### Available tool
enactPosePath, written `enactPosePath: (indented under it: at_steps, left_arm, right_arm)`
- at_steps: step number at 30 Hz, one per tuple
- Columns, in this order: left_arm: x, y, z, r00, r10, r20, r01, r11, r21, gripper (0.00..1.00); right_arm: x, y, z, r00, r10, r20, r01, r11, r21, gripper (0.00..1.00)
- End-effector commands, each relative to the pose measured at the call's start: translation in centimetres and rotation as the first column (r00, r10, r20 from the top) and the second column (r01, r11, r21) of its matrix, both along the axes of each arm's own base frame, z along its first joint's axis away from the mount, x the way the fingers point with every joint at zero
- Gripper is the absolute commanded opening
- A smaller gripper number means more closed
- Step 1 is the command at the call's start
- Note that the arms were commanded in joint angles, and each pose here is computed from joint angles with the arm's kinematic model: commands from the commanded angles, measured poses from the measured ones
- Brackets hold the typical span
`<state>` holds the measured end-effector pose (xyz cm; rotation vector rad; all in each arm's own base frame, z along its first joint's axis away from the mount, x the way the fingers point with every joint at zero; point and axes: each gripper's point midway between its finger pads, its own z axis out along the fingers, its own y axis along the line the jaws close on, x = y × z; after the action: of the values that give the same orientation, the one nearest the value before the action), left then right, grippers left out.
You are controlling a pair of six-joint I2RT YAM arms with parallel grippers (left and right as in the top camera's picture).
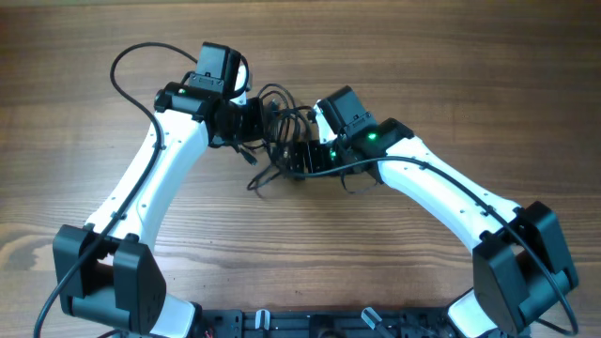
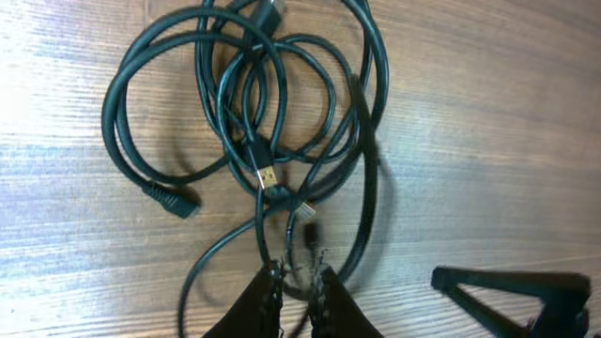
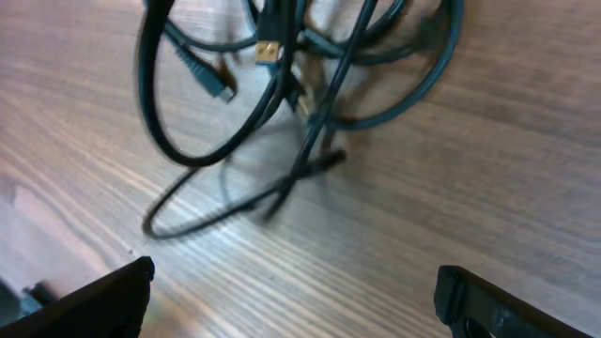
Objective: Untangle cables
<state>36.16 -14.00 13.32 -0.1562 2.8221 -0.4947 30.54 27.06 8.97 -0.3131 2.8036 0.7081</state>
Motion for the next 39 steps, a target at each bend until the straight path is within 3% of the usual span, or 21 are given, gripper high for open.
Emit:
enactPosePath:
  at_steps: [1,5,6,9,14,16,17,23,24,25,28,32,39]
  left_arm:
    - [-0.4,-0.1,-0.2,1.0,-0.009,-0.02,0.009,1.0,-0.007,0.15]
    - [-0.4,-0.1,-0.2,1.0,-0.009,-0.02,0.009,1.0,-0.003,0.15]
    - [-0.3,0.0,-0.2,1.0,-0.007,-0.016,0.007,1.0,0.003,0.16]
    - [-0.2,0.4,-0.3,1.0,0.002,-0.011,-0.002,1.0,0.025,0.16]
    - [0.0,0.5,-0.3,1.0,0.006,-0.002,-0.006,1.0,0.03,0.16]
    - [0.2,0.5,-0.3,1.0,0.008,0.008,-0.008,0.999,0.033,0.16]
    - [0.3,0.5,-0.3,1.0,0.008,0.012,-0.008,0.999,0.031,0.16]
    - [0.2,0.6,-1.6,1.0,0.011,0.012,-0.012,0.999,0.035,0.16]
    - [0.1,1.0,-2.4,1.0,0.025,0.011,-0.025,0.998,0.055,0.17]
    - [0.1,1.2,-2.8,1.0,0.028,0.012,-0.029,0.998,0.064,0.18]
    - [0.0,1.9,-3.7,0.998,0.06,0.011,-0.06,0.994,0.09,0.2]
    - [0.0,2.7,-4.7,0.994,0.105,0.017,-0.106,0.987,0.122,0.25]
    - [0.3,2.6,-4.8,0.994,0.107,0.032,-0.11,0.987,0.115,0.27]
  right_arm:
    - [0.9,-0.3,-0.8,0.999,-0.024,0.035,0.026,0.999,-0.039,1.0]
    - [2.3,0.0,-0.5,0.995,-0.066,0.077,0.067,0.998,-0.018,0.99]
    - [2.6,0.2,-0.4,0.994,-0.073,0.084,0.074,0.997,-0.007,0.93]
    - [3.0,0.8,-0.5,0.993,-0.078,0.087,0.077,0.997,0.022,0.56]
    - [3.7,2.2,-0.6,0.994,-0.058,0.097,0.051,0.995,0.081,0.35]
    - [4.2,2.6,-0.8,0.992,-0.06,0.112,0.049,0.994,0.093,0.09]
    - [4.4,2.7,-0.9,0.991,-0.066,0.114,0.054,0.994,0.099,0.04]
    - [4.8,3.0,-1.5,0.989,-0.127,0.074,0.117,0.986,0.122,0.05]
    - [4.8,3.0,-1.7,0.989,-0.132,0.065,0.124,0.984,0.124,0.22]
    - [4.7,3.0,-1.7,0.989,-0.132,0.064,0.123,0.985,0.125,0.29]
    - [4.5,3.2,-1.6,0.991,-0.123,0.054,0.115,0.984,0.133,0.4]
    - [4.1,3.9,-1.2,0.995,-0.095,0.035,0.088,0.981,0.173,0.44]
    - [3.2,7.5,2.3,1.0,0.019,0.01,-0.021,0.917,0.397,0.49]
